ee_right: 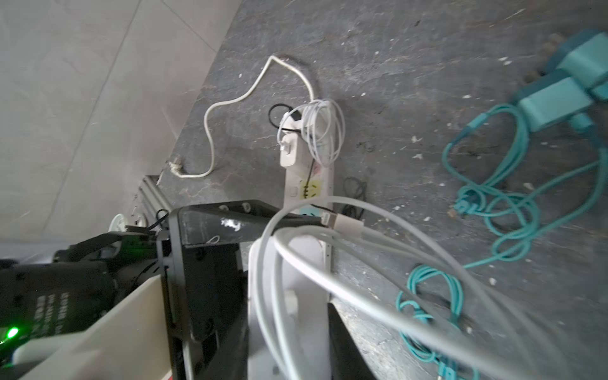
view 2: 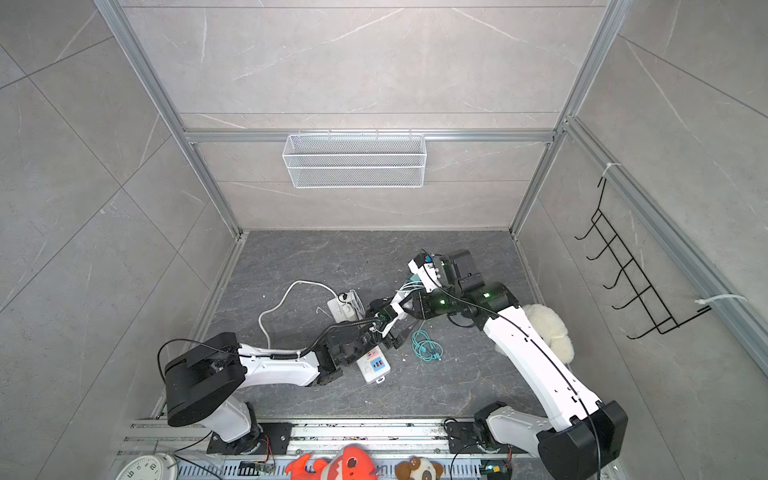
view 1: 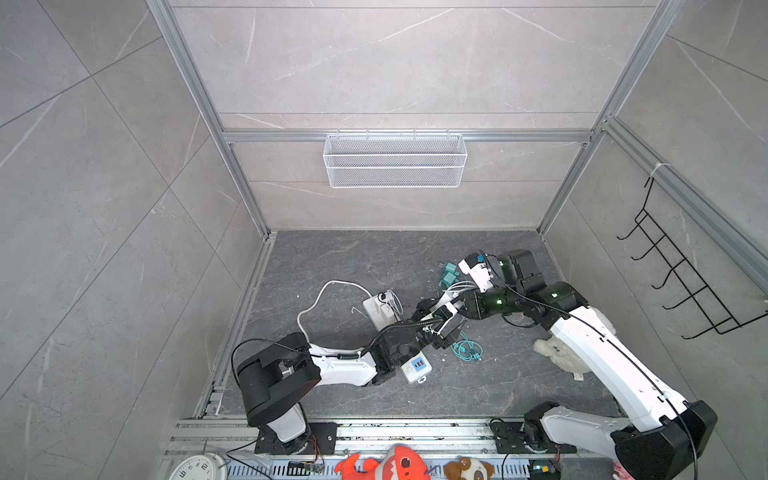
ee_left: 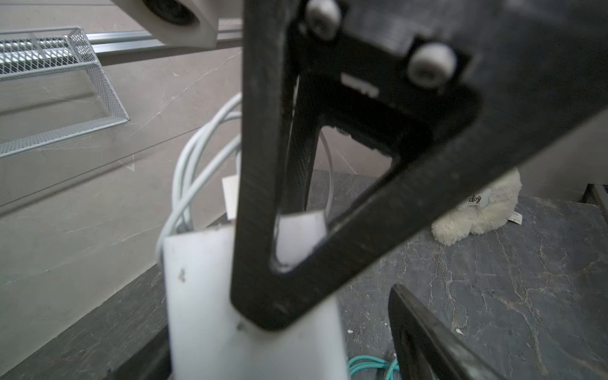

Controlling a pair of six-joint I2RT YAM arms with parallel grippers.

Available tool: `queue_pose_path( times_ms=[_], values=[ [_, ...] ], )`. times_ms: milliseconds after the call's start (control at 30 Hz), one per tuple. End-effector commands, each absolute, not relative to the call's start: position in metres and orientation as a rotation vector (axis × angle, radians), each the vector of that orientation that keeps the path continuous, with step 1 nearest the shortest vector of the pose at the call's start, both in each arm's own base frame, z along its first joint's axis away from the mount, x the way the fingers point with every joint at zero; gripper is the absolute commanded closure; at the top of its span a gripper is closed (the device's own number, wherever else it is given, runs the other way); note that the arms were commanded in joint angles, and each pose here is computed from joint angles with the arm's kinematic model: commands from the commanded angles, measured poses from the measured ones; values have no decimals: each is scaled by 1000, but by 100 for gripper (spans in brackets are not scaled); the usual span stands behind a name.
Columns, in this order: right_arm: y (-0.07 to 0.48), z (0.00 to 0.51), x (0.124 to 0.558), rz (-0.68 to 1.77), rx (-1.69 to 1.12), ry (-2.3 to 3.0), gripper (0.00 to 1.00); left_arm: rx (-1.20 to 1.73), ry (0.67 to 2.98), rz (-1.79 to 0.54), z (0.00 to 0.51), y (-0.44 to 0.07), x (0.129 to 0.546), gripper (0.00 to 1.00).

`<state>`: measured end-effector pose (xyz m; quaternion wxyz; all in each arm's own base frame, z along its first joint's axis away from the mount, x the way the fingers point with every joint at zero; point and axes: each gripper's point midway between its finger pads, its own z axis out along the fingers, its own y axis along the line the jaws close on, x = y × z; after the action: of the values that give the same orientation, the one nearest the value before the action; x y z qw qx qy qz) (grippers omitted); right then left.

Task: Insert the plug

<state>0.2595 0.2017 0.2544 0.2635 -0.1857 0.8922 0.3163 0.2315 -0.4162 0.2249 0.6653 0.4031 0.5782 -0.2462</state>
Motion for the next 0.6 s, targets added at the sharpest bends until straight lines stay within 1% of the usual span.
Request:
queue_pose_path(
  times_ms=[0,100,300,433,567],
  values=[
    [169,270,284,583,-338,2386,100,930,1325,-459,237,-410,234,15],
    [153,269,299,441,-264,2402,100,902,1404,-314,232,-390,252,14],
    [150,268,339,335,-180,2414,100,783,1543,-80,231,-339,275,14],
    [159,261,372,313,-127,2423,100,620,1683,77,235,-286,283,13],
    [167,257,398,299,-52,2428,100,393,1751,141,235,-227,281,13]
  ],
)
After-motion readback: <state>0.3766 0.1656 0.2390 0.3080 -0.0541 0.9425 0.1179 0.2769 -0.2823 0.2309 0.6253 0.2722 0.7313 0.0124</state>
